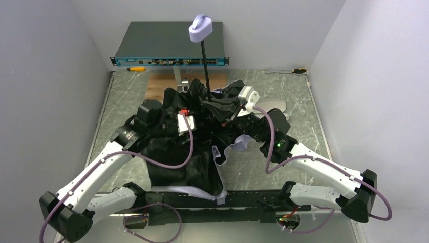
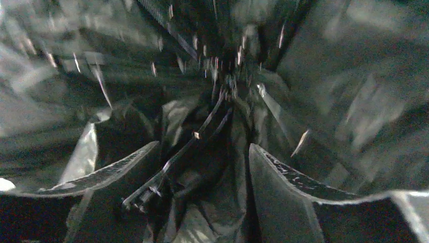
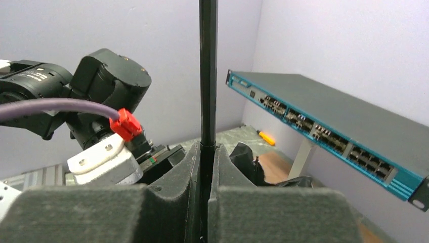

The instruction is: Open the umbrella

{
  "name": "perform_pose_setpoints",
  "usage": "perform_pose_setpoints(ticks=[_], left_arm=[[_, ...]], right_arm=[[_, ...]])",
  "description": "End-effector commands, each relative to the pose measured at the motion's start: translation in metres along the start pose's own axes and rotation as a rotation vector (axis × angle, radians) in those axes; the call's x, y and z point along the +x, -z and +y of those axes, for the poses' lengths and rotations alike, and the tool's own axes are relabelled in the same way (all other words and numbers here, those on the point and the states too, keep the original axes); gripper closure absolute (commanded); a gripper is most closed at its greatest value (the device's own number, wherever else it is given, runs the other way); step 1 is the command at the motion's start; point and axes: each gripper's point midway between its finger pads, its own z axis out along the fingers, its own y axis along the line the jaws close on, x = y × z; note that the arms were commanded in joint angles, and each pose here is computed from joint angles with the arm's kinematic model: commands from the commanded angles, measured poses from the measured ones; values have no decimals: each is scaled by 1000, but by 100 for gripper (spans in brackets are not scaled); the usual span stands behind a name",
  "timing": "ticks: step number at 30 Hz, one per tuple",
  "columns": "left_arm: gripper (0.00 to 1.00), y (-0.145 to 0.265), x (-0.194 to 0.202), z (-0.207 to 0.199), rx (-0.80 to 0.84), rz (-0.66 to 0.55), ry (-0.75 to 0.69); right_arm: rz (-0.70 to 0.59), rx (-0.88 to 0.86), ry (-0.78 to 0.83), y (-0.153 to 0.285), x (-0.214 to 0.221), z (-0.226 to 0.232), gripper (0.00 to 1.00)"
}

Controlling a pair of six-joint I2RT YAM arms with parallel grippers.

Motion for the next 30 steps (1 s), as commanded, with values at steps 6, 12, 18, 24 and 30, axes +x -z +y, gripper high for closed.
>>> perform_pose_setpoints(ticks=[6, 12, 18, 24, 30], left_arm=[[1, 74, 87, 12, -205, 98, -17], [2, 91, -14, 13, -171, -109, -42], [16, 101, -129, 23, -120, -303, -20], [18, 98, -211, 24, 17, -512, 147], [21, 74, -216, 42, -38, -582, 287]], right_arm=[[-67, 44, 81, 12, -39, -10, 100], [-78, -20, 54, 13, -21, 4, 100], [-54, -39, 81, 14, -1, 7, 100], [-51, -40, 47, 10, 3, 8, 100], [-65, -17, 19, 1, -1, 5, 100]])
